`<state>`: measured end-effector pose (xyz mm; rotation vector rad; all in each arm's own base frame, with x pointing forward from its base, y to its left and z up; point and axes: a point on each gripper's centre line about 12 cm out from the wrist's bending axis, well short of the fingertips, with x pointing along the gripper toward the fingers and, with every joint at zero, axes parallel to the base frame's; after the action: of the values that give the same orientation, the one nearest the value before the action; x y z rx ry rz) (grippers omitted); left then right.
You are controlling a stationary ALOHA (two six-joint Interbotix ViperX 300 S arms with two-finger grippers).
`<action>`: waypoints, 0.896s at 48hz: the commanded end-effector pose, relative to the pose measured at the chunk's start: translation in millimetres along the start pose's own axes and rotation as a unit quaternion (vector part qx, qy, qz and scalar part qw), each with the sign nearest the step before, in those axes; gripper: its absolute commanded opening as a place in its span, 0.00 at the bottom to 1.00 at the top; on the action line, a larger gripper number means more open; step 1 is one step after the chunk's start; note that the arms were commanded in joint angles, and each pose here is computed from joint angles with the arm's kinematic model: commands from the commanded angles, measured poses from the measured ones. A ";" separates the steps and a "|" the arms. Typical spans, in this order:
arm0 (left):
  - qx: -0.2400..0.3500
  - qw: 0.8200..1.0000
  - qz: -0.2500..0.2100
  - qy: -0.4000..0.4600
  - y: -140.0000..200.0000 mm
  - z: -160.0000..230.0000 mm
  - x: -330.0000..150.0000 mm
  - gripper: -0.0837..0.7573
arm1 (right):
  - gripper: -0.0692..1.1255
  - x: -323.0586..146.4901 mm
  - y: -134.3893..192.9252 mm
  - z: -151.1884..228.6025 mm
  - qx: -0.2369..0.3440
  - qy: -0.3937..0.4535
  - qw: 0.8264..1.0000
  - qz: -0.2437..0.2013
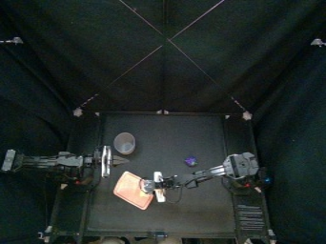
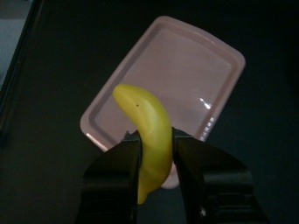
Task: Pick the banana then place it on the pink plate
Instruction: Drop banana on the pink plate and return to neutral
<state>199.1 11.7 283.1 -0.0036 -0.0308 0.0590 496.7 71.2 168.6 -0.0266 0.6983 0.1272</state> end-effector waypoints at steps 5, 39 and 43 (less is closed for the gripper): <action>0.001 1.000 0.002 -0.005 0.6 1.7 0.7 0.12 | 0.64 28.6 -8.4 28.8 0.004 -0.029 1.000 -0.006; -0.004 1.000 0.002 0.013 0.8 -13.1 -2.4 0.12 | 0.83 -27.3 -27.5 40.8 0.041 -0.158 0.986 -0.018; -0.010 1.000 0.004 0.015 1.2 -13.9 -2.6 0.12 | 0.83 -52.0 -26.7 35.6 0.041 -0.213 0.976 -0.019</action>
<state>195.5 12.0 263.9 -0.0139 0.0149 0.0623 500.8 43.9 188.7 0.0517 0.4290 0.0655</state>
